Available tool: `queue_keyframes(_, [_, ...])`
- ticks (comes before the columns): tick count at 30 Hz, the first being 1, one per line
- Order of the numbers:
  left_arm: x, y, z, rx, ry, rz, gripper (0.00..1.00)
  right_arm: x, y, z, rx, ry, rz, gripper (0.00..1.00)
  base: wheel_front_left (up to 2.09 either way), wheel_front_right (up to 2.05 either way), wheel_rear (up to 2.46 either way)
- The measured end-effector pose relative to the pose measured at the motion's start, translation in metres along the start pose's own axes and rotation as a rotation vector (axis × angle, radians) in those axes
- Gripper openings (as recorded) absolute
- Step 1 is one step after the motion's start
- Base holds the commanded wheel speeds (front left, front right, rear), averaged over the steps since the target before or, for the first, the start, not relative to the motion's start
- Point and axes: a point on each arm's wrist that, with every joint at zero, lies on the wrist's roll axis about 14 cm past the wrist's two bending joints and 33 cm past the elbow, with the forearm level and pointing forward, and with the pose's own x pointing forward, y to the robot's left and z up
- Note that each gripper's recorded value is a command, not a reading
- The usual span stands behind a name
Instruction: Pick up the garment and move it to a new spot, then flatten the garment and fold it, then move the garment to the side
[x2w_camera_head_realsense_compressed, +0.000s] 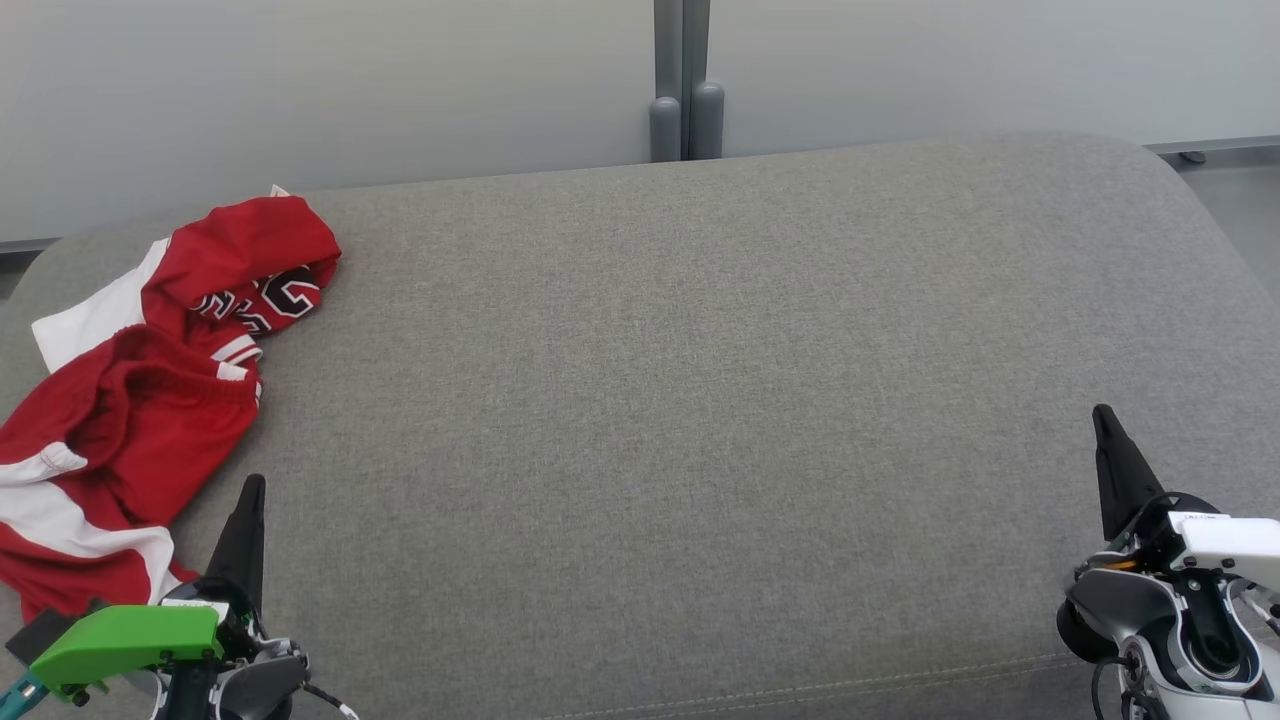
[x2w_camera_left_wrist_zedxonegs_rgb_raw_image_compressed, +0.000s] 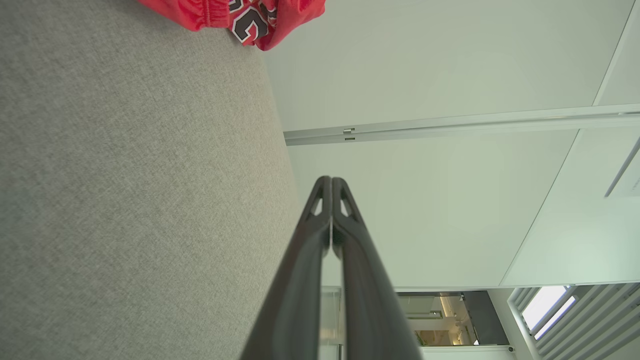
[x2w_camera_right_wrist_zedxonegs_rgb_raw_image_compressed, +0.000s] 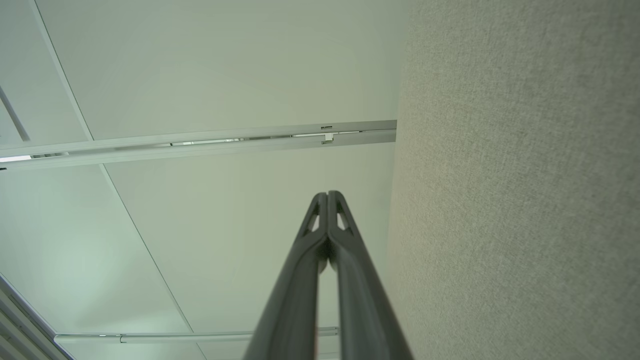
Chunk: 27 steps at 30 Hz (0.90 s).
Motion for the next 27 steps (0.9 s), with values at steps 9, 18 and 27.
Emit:
queue_keyframes(9, [0.0000, 0.0000, 0.0000, 0.000, 0.000, 0.000, 0.00, 0.0000, 0.0001, -0.0001, 0.000, 0.000, 0.000, 0.00, 0.00, 0.00, 0.00])
queue_keyframes(18, [0.0000, 0.0000, 0.0000, 0.000, 0.000, 0.000, 0.00, 0.0000, 0.0000, -0.0001, 0.000, 0.000, 0.000, 0.00, 0.00, 0.00, 0.00])
queue_keyframes(27, [0.0000, 0.0000, 0.0000, 0.000, 0.000, 0.000, 0.00, 0.0000, 0.0001, -0.0001, 0.000, 0.000, 0.000, 0.00, 0.00, 0.00, 0.00])
